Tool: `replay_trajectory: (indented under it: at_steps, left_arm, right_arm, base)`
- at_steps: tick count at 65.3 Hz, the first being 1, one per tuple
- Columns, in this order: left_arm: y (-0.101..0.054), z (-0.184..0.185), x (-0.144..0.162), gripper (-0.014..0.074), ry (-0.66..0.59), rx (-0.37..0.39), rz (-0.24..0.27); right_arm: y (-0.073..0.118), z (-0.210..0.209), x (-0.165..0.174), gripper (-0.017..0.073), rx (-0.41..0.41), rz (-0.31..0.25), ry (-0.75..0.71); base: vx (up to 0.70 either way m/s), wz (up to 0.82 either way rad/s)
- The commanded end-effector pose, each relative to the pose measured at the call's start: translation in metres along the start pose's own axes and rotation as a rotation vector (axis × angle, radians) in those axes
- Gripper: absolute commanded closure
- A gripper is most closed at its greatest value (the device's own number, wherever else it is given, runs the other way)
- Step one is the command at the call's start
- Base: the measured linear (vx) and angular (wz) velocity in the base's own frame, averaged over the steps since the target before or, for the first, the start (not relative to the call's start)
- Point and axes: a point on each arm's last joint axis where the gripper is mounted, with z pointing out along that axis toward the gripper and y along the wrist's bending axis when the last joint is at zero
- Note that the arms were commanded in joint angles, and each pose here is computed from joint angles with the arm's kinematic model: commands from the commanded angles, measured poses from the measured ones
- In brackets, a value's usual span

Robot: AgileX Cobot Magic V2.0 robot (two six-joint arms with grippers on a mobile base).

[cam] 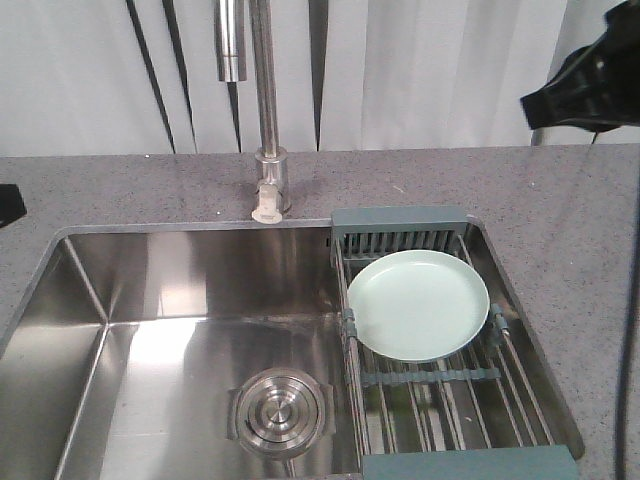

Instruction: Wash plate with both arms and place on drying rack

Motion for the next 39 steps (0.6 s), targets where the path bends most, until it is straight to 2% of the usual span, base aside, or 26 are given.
replay_trajectory:
  at_steps: [1, 6, 9, 18, 25, 32, 39]
  left_arm:
    - [0.008, 0.004, -0.021, 0.06, -0.136, 0.026, -0.093]
    - [0.021, 0.011, -0.031, 0.06, -0.151, 0.029, -0.136]
    - [0.026, 0.016, -0.038, 0.06, -0.149, 0.041, -0.144]
    - [0.035, 0.043, -0.067, 0.06, -0.134, 0.105, -0.14]
    - [0.04, 0.075, -0.086, 0.06, -0.113, 0.127, -0.123]
    - [0.049, 0.115, -0.089, 0.06, -0.071, 0.147, -0.142]
    - [0.056, 0.156, -0.078, 0.06, 0.008, 0.196, -0.177]
  right_arm:
    - [0.019, -0.061, -0.002, 0.0568, -0.01, -0.044, -0.171]
    - [0.03, -0.092, 0.007, 0.0568, -0.001, -0.065, -0.217]
    - [0.036, -0.108, 0.013, 0.0568, 0.003, -0.078, -0.238]
    - [0.048, -0.139, 0.028, 0.0567, 0.011, -0.103, -0.268]
    - [0.052, -0.148, 0.034, 0.0566, 0.014, -0.112, -0.273]
    - [0.053, -0.15, 0.037, 0.0566, 0.015, -0.118, -0.25]
    - [0.052, -0.15, 0.039, 0.0566, 0.029, -0.121, -0.228]
  base:
    - [0.0, 0.0]
    - [0.0, 0.0]
    - [0.0, 0.0]
    - [0.0, 0.0]
    - [0.0, 0.0]
    - [0.0, 0.0]
    - [0.0, 0.0]
